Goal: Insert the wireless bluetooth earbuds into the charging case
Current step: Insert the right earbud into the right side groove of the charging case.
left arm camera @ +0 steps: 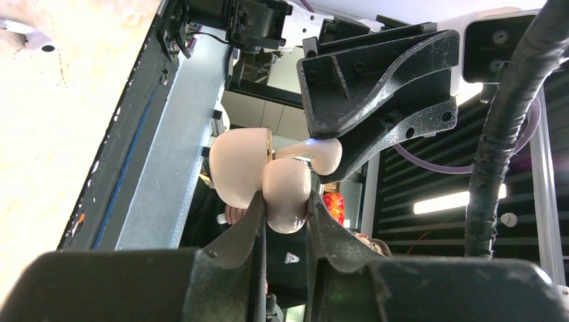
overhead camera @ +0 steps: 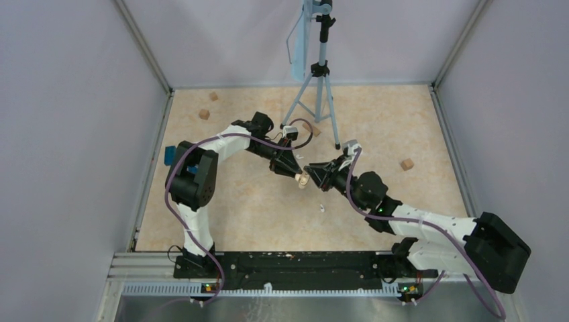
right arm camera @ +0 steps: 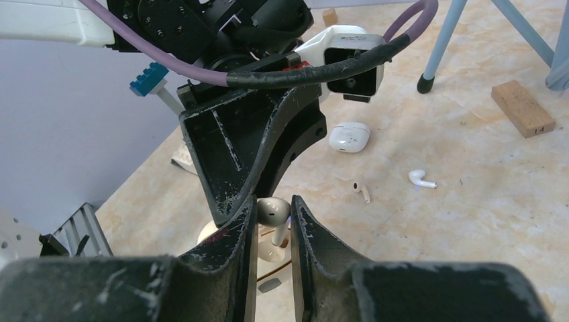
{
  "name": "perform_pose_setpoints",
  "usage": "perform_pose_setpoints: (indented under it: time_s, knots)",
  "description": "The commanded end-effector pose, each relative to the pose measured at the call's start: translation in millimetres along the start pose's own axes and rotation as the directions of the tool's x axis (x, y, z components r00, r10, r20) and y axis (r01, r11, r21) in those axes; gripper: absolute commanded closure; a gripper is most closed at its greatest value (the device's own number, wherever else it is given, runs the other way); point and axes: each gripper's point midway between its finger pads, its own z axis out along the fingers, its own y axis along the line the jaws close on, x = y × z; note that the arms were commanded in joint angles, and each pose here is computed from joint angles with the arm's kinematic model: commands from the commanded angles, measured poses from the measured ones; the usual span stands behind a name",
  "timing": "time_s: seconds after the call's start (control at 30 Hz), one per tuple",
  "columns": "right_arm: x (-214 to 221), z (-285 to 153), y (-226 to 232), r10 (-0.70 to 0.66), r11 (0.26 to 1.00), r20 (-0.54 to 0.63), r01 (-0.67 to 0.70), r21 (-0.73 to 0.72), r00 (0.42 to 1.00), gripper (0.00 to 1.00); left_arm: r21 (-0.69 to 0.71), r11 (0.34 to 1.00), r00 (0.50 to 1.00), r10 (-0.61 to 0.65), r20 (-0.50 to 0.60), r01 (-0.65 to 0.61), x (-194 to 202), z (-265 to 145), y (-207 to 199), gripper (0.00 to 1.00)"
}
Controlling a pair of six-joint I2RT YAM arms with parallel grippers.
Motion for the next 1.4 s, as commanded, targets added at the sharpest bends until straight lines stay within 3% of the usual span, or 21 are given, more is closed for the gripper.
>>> perform_pose_setpoints:
  time_s: [0.0, 1.1, 1.37]
  knots:
    - [-7, 2, 7, -0.003, 1.0, 0.048, 0.004, -0.023, 0.999, 0.93, 0.041, 0.999, 0.999, 0.028, -0.018, -0.027, 3, -1, -14, 1.0]
    - [17, -14, 10, -0.018, 1.0, 0.004, 0.018, -0.012, 1.0, 0.91, 0.045, 0.999, 1.0, -0.006, -0.005, 0.006, -10, -6, -11, 1.0]
    - [-7, -12, 12, -0.107, 0.994, 0.058, 0.108, -0.002, 0.993, 0.91, 0.04, 0.999, 1.0, -0.004, -0.003, 0.004, -7, -6, -5, 1.0]
